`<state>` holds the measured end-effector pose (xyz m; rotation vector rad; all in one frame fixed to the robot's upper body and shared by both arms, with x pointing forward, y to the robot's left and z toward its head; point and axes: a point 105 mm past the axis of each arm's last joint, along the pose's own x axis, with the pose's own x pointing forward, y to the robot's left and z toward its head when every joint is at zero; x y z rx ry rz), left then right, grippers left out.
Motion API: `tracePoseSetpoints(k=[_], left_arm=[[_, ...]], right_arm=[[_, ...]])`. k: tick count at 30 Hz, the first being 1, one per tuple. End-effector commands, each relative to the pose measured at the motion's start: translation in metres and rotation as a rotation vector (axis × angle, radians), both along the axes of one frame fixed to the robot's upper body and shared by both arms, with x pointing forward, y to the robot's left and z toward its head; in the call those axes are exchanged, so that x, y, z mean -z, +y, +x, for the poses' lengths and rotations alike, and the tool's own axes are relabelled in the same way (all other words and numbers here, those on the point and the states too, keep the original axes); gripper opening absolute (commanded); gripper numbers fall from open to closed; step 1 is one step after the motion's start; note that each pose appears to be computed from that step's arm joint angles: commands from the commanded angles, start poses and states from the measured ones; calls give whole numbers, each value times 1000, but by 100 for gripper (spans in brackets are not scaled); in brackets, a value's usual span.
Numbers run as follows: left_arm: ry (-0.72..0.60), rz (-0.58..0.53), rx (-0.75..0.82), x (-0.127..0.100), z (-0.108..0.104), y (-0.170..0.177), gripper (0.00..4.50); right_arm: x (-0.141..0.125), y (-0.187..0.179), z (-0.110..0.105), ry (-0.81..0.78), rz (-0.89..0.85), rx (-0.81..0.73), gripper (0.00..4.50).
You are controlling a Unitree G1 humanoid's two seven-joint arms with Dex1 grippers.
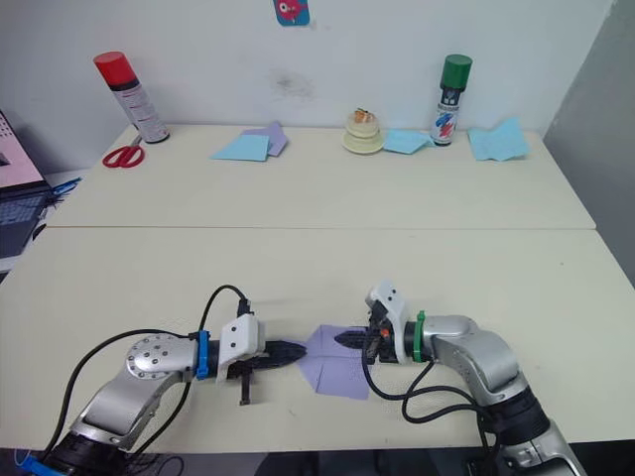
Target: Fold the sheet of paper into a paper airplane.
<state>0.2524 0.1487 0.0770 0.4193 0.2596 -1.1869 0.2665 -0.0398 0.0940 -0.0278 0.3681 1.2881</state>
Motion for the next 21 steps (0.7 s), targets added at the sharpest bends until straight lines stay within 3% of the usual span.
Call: tracePoseSetpoints(k=[1,7,12,16,21], left_arm=[[-10,-53,-73,-29,4,9,0],[-2,-84,-158,-50,8,23,0],[-3,-89,-176,-55,10,26,0],[-1,-81,-164,-55,9,24,0],[7,-82,-149,-55,6,18,0]], right_arm=[[-34,5,4,-309,8,-65,3],[-67,7,16,-919,-103,-159,3],[-62,7,14,-1332,-183,-270,3],[-39,3,4,-1411,-159,-290,3],[-9,1,-15,-1390,-152,-349,3]])
